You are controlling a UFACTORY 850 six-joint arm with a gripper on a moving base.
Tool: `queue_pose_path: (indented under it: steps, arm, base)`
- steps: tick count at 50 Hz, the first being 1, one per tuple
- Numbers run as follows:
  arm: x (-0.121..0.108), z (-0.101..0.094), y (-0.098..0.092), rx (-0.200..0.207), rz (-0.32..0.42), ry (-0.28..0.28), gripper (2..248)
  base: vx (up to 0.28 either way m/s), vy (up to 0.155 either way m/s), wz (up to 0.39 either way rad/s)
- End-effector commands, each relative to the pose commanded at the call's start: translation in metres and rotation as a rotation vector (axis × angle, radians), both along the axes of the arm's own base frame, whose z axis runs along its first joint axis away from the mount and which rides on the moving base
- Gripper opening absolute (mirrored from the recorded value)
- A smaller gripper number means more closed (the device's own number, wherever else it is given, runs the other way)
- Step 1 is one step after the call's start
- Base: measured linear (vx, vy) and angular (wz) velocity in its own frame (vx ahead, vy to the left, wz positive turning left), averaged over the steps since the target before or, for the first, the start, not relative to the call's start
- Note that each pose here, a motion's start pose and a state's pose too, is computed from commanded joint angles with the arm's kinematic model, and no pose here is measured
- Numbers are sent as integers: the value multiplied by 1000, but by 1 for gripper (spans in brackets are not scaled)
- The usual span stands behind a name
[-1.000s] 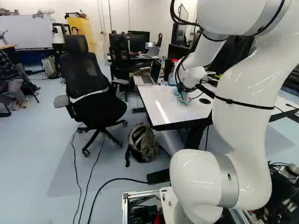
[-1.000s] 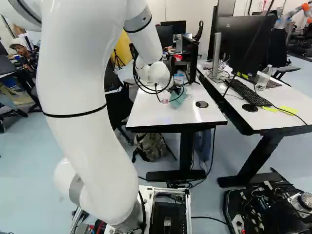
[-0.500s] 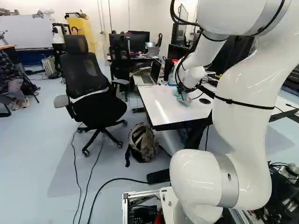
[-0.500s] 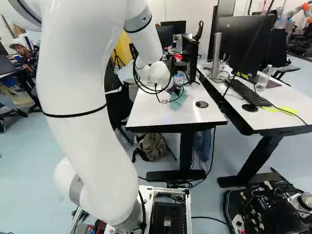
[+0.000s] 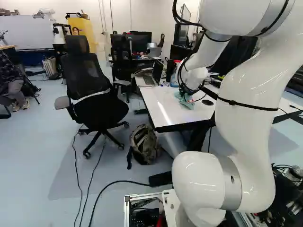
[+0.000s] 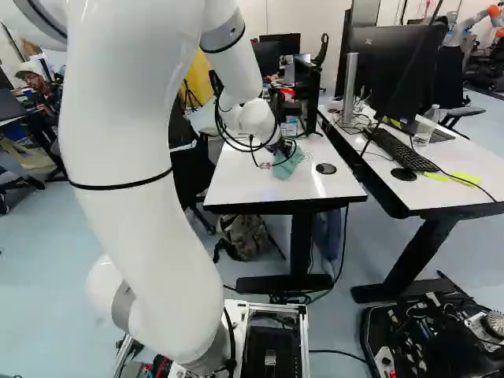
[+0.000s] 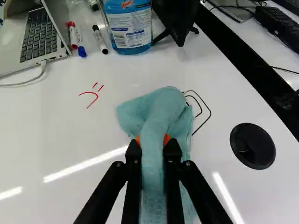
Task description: Clean the table with the green towel
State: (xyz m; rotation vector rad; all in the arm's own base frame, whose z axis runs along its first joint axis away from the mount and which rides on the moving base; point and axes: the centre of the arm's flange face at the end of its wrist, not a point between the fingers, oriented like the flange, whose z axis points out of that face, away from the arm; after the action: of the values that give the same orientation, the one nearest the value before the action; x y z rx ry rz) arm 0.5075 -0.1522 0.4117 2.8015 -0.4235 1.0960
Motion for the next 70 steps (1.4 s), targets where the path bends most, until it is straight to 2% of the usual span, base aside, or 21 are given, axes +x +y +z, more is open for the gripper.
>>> queue_pose_path:
  steps: [21, 36, 70]
  arm:
    - [-3, -3, 1, 13, 0, 41, 53]
    - [-2, -3, 0, 13, 0, 41, 53]
    - [54, -6, -29, 3, -21, 9, 53]
  base:
    - [0, 0, 0]
    - [0, 0, 0]
    - [0, 0, 0]
